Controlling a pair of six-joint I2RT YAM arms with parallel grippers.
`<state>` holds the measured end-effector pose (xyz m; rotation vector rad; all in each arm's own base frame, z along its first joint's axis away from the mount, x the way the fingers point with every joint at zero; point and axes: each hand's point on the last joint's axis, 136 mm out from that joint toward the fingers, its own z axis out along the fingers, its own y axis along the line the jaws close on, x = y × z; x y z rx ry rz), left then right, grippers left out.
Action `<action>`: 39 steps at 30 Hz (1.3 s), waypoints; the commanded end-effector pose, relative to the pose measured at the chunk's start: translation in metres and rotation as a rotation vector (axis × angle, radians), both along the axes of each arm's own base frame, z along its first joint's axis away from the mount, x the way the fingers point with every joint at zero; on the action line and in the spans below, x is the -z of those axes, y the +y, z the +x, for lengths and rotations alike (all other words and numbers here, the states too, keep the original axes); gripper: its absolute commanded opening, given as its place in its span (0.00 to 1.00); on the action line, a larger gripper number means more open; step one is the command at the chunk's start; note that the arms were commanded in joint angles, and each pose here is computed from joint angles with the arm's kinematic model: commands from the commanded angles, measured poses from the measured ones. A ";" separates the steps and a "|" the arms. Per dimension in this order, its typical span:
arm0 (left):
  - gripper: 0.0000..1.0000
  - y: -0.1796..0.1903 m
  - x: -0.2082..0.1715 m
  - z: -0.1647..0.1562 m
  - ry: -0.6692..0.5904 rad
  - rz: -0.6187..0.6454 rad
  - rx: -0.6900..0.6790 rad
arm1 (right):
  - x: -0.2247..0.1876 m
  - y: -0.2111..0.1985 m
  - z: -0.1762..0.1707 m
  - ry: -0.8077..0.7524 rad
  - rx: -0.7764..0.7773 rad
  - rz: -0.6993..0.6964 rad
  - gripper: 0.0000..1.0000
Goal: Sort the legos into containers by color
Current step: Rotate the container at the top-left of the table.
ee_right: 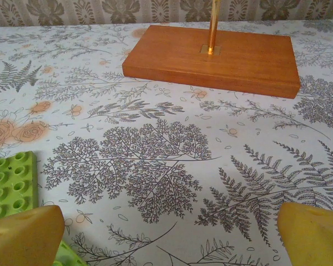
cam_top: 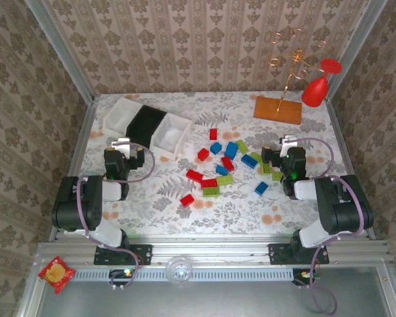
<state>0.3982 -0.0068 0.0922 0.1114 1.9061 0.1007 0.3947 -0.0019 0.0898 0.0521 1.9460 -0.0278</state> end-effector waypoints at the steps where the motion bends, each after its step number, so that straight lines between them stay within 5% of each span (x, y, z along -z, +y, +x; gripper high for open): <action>1: 1.00 -0.001 -0.006 0.000 -0.029 0.025 0.002 | -0.008 -0.001 0.005 -0.020 -0.002 -0.006 1.00; 31: 1.00 0.012 -0.005 0.001 -0.020 -0.002 -0.056 | -0.008 -0.001 0.005 -0.021 0.000 -0.002 1.00; 37: 1.00 0.028 -0.023 -0.014 -0.103 -0.033 -0.134 | -0.051 -0.021 -0.010 -0.047 0.157 -0.025 1.00; 39: 1.00 0.030 -0.042 -0.020 -0.097 -0.037 -0.146 | -0.077 -0.035 -0.025 -0.094 0.263 0.075 1.00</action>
